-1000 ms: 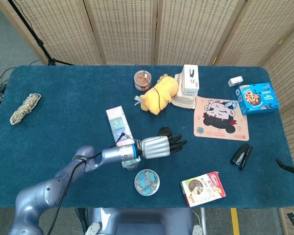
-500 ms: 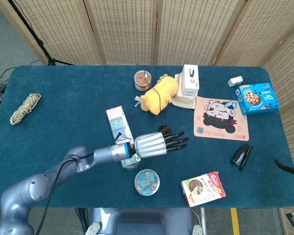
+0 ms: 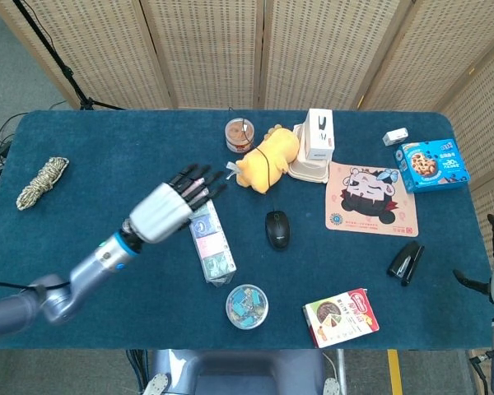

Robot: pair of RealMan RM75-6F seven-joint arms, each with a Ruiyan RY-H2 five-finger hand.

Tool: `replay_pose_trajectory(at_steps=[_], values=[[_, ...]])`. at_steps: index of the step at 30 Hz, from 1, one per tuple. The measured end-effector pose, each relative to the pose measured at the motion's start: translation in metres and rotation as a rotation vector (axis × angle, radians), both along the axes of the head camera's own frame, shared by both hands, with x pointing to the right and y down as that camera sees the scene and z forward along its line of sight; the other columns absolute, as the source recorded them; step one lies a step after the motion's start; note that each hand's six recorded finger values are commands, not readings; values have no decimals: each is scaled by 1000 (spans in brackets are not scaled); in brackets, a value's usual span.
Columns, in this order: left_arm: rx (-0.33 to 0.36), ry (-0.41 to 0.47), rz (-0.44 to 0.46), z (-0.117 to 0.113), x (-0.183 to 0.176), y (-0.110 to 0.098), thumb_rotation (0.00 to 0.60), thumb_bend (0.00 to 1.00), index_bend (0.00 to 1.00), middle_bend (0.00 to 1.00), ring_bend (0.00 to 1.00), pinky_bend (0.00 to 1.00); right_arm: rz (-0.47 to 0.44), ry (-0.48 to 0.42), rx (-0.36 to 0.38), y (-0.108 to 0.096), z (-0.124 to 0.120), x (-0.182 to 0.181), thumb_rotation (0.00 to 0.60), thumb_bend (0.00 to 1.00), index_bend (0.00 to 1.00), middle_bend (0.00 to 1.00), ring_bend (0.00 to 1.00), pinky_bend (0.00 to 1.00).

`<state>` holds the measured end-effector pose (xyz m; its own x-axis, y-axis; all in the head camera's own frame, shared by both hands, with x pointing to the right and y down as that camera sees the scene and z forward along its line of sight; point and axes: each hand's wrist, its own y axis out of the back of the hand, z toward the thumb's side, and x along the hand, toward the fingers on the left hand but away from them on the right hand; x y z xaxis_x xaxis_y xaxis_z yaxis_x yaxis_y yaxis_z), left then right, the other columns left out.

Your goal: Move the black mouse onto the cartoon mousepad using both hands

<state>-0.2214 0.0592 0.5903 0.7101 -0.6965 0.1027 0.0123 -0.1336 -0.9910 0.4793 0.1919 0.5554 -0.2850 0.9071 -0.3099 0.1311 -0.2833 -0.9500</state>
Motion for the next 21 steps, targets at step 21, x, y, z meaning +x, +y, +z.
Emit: replay_pose_trajectory(at_steps=[21], values=[[-249,25,-682,-23,-209,57,600,81,0,0,0,0,-238,-22,-176,-64,48,-104,600,0,0,0,0,0]])
